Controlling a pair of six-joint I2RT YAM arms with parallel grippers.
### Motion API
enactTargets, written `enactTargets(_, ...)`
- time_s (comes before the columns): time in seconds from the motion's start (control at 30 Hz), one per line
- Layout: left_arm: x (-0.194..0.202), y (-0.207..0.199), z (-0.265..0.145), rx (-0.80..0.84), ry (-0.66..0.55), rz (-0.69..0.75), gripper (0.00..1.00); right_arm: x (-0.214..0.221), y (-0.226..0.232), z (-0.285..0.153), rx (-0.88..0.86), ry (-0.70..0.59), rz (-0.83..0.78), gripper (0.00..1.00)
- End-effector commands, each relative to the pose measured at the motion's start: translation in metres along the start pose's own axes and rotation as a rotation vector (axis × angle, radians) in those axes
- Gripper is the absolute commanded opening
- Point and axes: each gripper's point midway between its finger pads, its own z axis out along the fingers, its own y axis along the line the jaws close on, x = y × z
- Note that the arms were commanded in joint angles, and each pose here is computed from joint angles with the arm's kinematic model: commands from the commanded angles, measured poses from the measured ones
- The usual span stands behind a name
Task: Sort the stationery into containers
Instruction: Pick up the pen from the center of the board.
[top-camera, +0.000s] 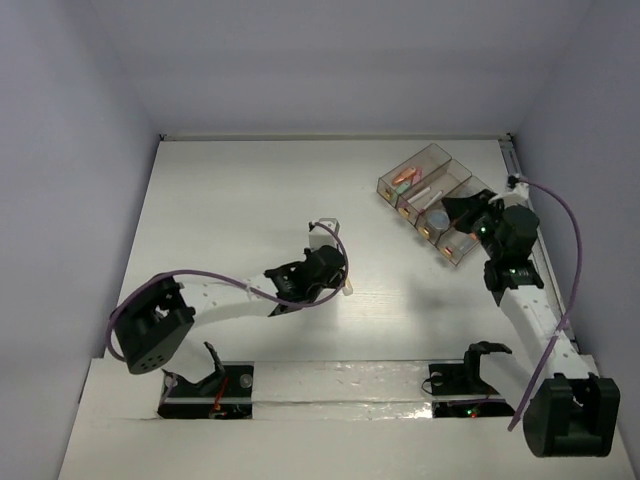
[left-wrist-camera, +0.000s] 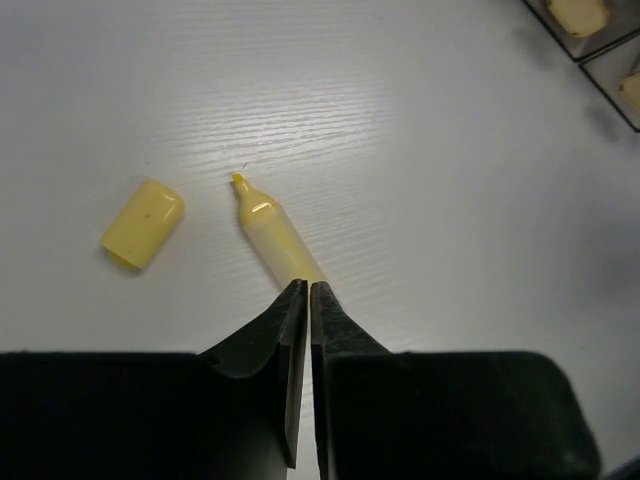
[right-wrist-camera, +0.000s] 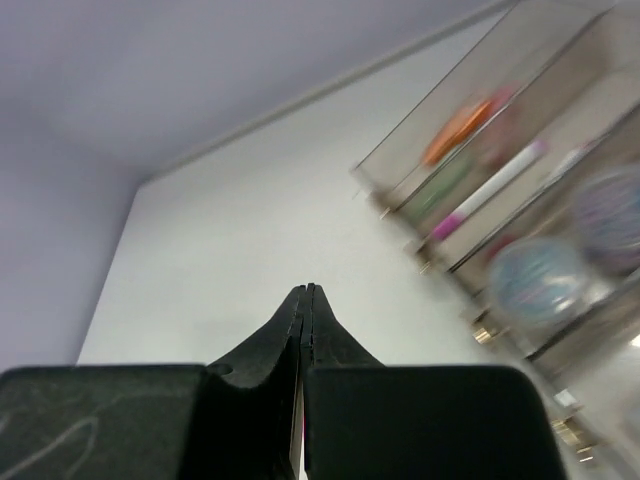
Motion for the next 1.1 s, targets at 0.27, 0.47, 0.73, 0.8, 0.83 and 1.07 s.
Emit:
enactTargets(0.27, 0.008, -0.005, 0.029, -0.192, 0.036, -0.025, 0.36, 0.066, 0.069, -0.045, -0.356, 0.248, -0.005, 0.19)
enactTargets(0.47, 0.025, -0.004, 0.038, -0.265, 0.081, -0.007, 0.38, 0.078, 0.095, -0.058, -0.445, 0.289, -0.027, 0.34)
enactTargets(0.73, 0.043, 0.011, 0.045, -0.377, 0.109, 0.055, 0.35, 0.081, 0.113, -0.07, -0.503, 0.3, -0.06, 0.34)
enactTargets(0.8, 0.048, 0.014, 0.045, -0.397, 0.112, 0.075, 0.35, 0.081, 0.114, -0.071, -0.507, 0.299, -0.061, 0.34)
enactTargets(0.83, 0.048, 0.015, 0.046, -0.402, 0.112, 0.078, 0.35, 0.083, 0.116, -0.073, -0.515, 0.305, -0.063, 0.34)
enactTargets(1.07, 0.054, 0.022, 0.05, -0.428, 0.117, 0.129, 0.38, 0.085, 0.114, -0.075, -0.514, 0.307, -0.063, 0.34)
